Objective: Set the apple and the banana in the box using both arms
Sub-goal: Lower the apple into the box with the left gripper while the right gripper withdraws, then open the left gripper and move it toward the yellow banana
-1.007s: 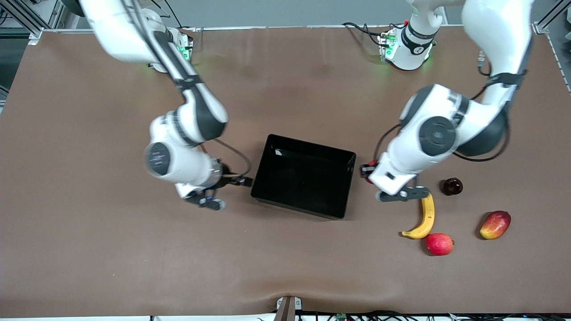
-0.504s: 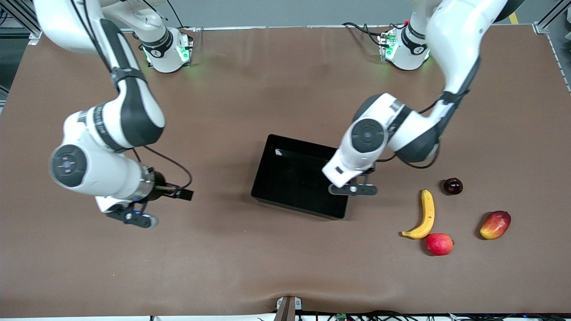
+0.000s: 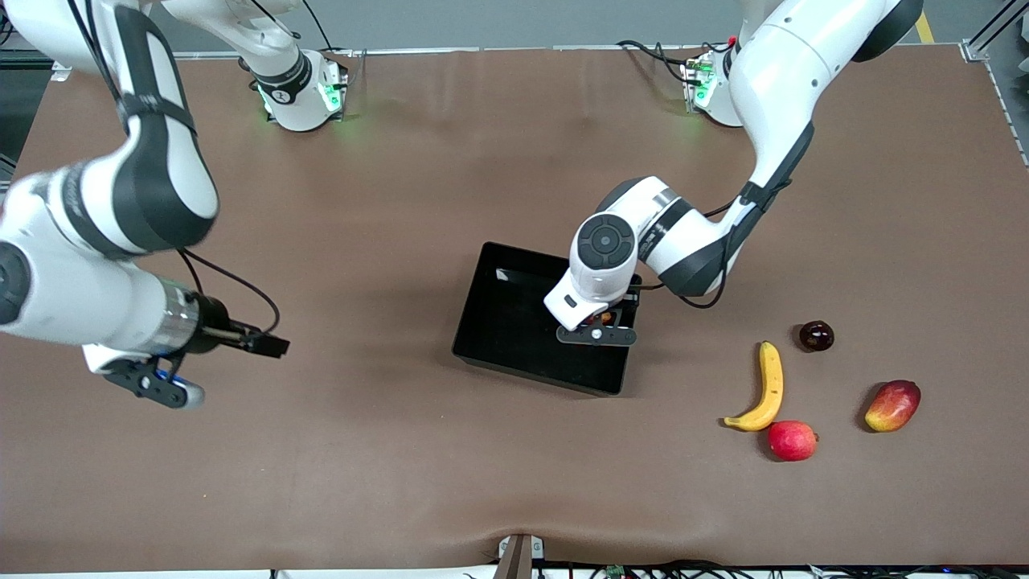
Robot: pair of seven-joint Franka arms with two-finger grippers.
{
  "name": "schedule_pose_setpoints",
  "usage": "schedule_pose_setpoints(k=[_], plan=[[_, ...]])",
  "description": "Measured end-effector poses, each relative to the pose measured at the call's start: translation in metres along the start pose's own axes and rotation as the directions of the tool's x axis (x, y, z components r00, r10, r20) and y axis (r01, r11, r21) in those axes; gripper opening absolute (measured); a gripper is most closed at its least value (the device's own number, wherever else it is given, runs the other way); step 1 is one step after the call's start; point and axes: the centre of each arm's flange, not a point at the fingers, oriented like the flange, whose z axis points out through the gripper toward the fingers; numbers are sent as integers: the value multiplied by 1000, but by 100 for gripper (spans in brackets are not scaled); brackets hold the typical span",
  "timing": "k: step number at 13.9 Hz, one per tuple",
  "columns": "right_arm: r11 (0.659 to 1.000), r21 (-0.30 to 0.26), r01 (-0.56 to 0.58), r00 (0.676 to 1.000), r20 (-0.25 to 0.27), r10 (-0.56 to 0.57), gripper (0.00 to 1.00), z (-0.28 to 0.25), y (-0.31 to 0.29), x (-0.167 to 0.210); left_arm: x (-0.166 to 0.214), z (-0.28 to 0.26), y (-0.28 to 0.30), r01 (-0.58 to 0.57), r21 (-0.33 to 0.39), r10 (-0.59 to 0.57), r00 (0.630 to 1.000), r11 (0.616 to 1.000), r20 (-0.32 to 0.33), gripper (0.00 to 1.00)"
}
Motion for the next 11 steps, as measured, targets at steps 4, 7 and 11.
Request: schedule_pose_setpoints(k=[4,7,11], plan=[[998,12,68,998,-14,-68,100,-45,53,5,-6,31,12,4,7,-5,999,1000,37,63],[989,5,149,988,-45,-149,100,-114,91,-26,-9,56,18,31,54,-32,999,998,26,63],[986,11,167,979,-123,-164,100,-194,137,-77,-10,67,22,56,56,-58,998,997,24,64]])
